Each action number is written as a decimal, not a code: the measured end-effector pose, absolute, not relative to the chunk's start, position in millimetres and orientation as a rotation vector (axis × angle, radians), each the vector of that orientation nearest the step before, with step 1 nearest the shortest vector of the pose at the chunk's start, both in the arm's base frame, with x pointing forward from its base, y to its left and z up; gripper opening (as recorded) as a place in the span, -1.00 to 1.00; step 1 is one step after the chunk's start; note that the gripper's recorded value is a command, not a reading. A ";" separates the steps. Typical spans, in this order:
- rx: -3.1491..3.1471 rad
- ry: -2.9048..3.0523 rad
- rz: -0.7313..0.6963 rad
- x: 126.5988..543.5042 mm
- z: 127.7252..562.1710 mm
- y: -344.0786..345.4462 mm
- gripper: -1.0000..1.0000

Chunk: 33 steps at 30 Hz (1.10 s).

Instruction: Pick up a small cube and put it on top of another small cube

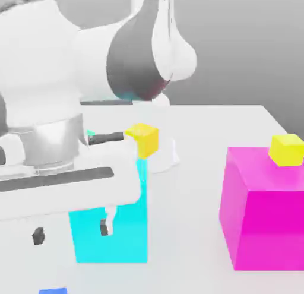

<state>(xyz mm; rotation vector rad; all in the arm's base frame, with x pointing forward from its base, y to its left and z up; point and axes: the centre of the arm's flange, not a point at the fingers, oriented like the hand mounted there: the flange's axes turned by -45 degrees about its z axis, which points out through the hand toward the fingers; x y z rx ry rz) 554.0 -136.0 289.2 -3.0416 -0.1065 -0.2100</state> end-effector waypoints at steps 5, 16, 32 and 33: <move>-3.108 -0.134 -0.063 546.1 219.5 -164.2 0.00; -3.137 -0.152 0.000 540.7 133.8 -176.5 -1.00; -2.934 0.058 0.005 506.7 275.6 -122.6 -1.00; -2.920 0.073 0.007 502.1 284.9 -117.3 -1.00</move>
